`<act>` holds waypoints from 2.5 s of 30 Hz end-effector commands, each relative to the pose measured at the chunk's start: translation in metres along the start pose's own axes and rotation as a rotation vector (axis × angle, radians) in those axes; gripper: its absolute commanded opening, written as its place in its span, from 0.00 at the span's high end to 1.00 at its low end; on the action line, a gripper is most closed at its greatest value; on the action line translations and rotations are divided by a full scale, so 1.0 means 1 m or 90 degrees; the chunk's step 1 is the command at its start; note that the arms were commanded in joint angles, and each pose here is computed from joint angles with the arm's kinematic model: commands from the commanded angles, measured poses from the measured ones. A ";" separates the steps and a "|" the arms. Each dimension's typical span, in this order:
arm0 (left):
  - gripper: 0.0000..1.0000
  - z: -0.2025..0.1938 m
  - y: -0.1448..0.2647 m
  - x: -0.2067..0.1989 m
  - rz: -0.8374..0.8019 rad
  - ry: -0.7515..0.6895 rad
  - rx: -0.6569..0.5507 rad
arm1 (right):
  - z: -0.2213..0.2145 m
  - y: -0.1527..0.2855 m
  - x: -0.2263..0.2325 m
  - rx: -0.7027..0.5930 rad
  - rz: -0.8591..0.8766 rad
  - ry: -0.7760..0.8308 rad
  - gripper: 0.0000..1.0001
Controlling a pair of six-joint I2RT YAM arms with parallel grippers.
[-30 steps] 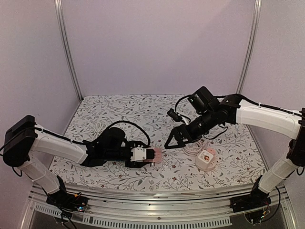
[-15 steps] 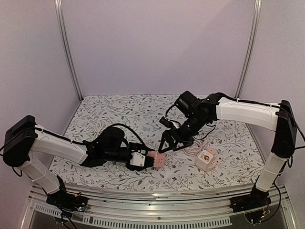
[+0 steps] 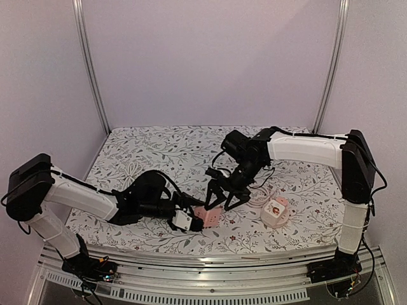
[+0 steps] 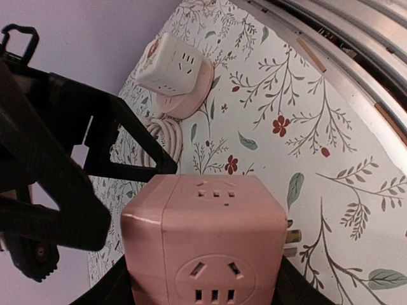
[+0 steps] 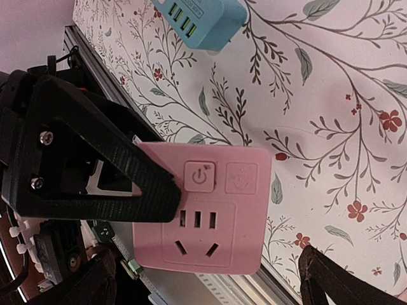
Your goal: Insert the plug
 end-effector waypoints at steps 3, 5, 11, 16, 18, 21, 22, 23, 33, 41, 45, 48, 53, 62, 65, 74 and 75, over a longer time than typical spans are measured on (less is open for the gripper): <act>1.00 0.006 -0.010 0.006 0.009 -0.057 -0.025 | -0.002 -0.012 0.002 0.044 0.005 -0.007 0.01; 1.00 0.006 -0.011 0.006 0.006 -0.062 -0.028 | -0.001 -0.014 0.002 0.045 0.004 -0.008 0.01; 1.00 0.007 -0.015 0.008 0.007 -0.072 -0.036 | 0.002 -0.027 0.004 0.056 -0.005 -0.002 0.06; 1.00 0.008 -0.016 0.008 0.004 -0.075 -0.044 | 0.006 -0.031 0.001 0.050 -0.019 -0.003 0.22; 1.00 0.008 -0.016 0.008 0.004 -0.074 -0.043 | 0.006 -0.032 0.000 0.050 -0.021 -0.006 0.32; 1.00 0.009 -0.016 0.007 0.004 -0.075 -0.047 | 0.007 -0.034 -0.002 0.049 -0.023 -0.011 0.48; 1.00 0.009 -0.017 0.007 0.004 -0.075 -0.047 | 0.007 -0.036 -0.003 0.052 -0.022 -0.014 0.55; 1.00 0.009 -0.017 0.007 0.008 -0.074 -0.048 | 0.008 -0.037 -0.004 0.053 -0.024 -0.016 0.62; 0.01 0.001 -0.015 0.005 0.085 -0.066 -0.004 | 0.005 -0.023 -0.006 0.012 -0.070 -0.010 1.00; 0.01 0.001 -0.002 0.013 0.143 0.000 0.027 | 0.003 0.008 -0.015 -0.089 -0.136 -0.011 1.00; 0.01 0.001 0.006 0.019 0.179 0.052 0.044 | 0.003 0.018 -0.015 -0.132 -0.155 -0.003 1.00; 0.01 0.000 0.015 0.024 0.212 0.102 0.063 | 0.003 0.026 -0.016 -0.165 -0.178 0.001 1.00; 0.01 -0.008 0.037 0.045 0.345 0.341 0.132 | 0.003 0.034 -0.018 -0.208 -0.202 0.006 1.00; 0.01 -0.025 0.058 0.045 0.351 0.616 0.320 | -0.001 0.039 -0.026 -0.249 -0.223 0.015 1.00; 0.01 -0.028 0.071 0.036 0.362 0.653 0.352 | -0.003 0.039 -0.030 -0.253 -0.228 0.016 1.00; 0.01 -0.034 0.108 0.025 0.396 0.885 0.495 | -0.011 0.051 -0.038 -0.294 -0.276 0.014 1.00; 0.01 -0.037 0.111 0.024 0.422 0.935 0.525 | -0.012 0.052 -0.038 -0.298 -0.278 0.015 1.00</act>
Point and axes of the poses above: each gripper's point midway between its finger pads, its own y axis back along the fingers, its own x axis along the line the jaws close on, z = x × y, the point moved 9 cm from there along y, back along the fingers, and after that the axes turned 5 degrees about -y, right-handed, at the moved point
